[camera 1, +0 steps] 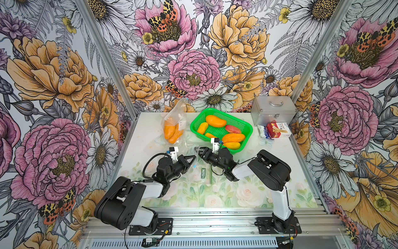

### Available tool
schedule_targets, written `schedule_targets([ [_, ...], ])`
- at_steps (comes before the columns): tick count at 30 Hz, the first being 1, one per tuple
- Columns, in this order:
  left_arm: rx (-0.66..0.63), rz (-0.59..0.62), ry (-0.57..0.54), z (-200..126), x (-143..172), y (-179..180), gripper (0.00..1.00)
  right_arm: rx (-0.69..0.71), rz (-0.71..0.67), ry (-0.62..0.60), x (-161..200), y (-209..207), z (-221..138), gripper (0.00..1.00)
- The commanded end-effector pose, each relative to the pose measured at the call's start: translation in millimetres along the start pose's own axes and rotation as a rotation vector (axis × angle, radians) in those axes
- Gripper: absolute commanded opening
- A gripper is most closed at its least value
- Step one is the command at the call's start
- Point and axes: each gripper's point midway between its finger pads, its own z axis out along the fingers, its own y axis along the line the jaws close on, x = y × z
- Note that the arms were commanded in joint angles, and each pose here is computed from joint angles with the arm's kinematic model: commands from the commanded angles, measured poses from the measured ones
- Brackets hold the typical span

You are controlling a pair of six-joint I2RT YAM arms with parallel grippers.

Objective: Place the mango in a zip-top bag and seal the zipper
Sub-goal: Open the zipper food storage bag.

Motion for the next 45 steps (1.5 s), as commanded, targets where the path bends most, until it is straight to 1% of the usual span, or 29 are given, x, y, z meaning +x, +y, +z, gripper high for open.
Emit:
schedule_targets([
  [1, 0.0, -0.006, -0.009, 2.8, -1.2, -1.4, 0.07, -0.068, -0.013, 0.017, 4.6, 12.5, 5.9, 0.62],
  [4, -0.002, -0.005, -0.033, 0.2, -5.5, -1.1, 0.47, -0.064, -0.015, 0.017, 4.6, 11.8, 3.6, 0.62],
  [5, -0.005, -0.004, -0.045, -1.4, -7.7, -0.2, 0.57, -0.058, -0.015, 0.017, 5.6, 10.2, 2.7, 0.62],
  [6, -0.004, 0.001, -0.053, -2.5, -9.7, -0.8, 0.62, -0.052, -0.016, 0.016, 5.7, 8.8, 1.9, 0.63],
  [9, -0.003, 0.042, -0.061, -3.7, -13.8, -6.3, 0.68, -0.025, -0.016, 0.019, 6.8, 2.6, 1.2, 0.65],
  [13, -0.051, 0.138, -0.06, -5.5, -16.7, -12.0, 0.74, 0.001, -0.01, 0.021, 7.4, -2.8, 1.9, 0.65],
  [16, -0.109, 0.239, -0.072, -12.6, -22.5, -19.7, 0.81, 0.033, -0.011, 0.024, 8.3, -9.1, 1.6, 0.65],
  [19, -0.21, 0.398, -0.083, -23.2, -30.4, -28.0, 0.88, 0.041, -0.015, 0.026, 8.8, -10.6, 1.7, 0.66],
  [22, -0.309, 0.56, -0.066, -31.2, -37.3, -34.2, 0.89, 0.047, -0.016, 0.029, 9.4, -10.9, 2.6, 0.66],
  [24, -0.358, 0.646, -0.021, -30.7, -38.7, -33.7, 0.89, 0.05, -0.015, 0.028, 9.3, -12.0, 3.6, 0.66],
  [27, -0.401, 0.731, 0.07, -24.9, -34.8, -30.1, 0.89, 0.056, -0.014, 0.028, 9.8, -13.8, 4.9, 0.66],
  [30, -0.43, 0.809, 0.138, -19.0, -32.2, -30.0, 0.9, 0.063, -0.014, 0.021, 8.4, -16.0, 6.4, 0.66],
  [33, -0.47, 0.914, 0.154, -16.5, -33.8, -31.9, 0.89, 0.066, -0.018, 0.02, 7.8, -16.3, 7.3, 0.66],
  [35, -0.466, 0.966, 0.165, -14.8, -32.7, -34.4, 0.86, 0.069, -0.019, 0.023, 8.4, -16.6, 7.6, 0.66],
  [37, -0.463, 0.997, 0.171, -12.9, -32.5, -36.7, 0.8, 0.072, -0.019, 0.024, 8.4, -16.7, 7.9, 0.66],
  [39, -0.453, 1.03, 0.174, -10.2, -30.8, -42.1, 0.77, 0.07, -0.019, 0.028, 8.7, -16.0, 8.1, 0.66],
  [42, -0.485, 1.07, 0.167, -6.3, -32.1, -42.9, 0.71, 0.068, -0.023, 0.028, 8.3, -14.3, 8.1, 0.66],
  [45, -0.522, 1.082, 0.177, -0.6, -34.5, -37.3, 0.66, 0.068, -0.024, 0.027, 7.5, -13.4, 8.1, 0.66],
])
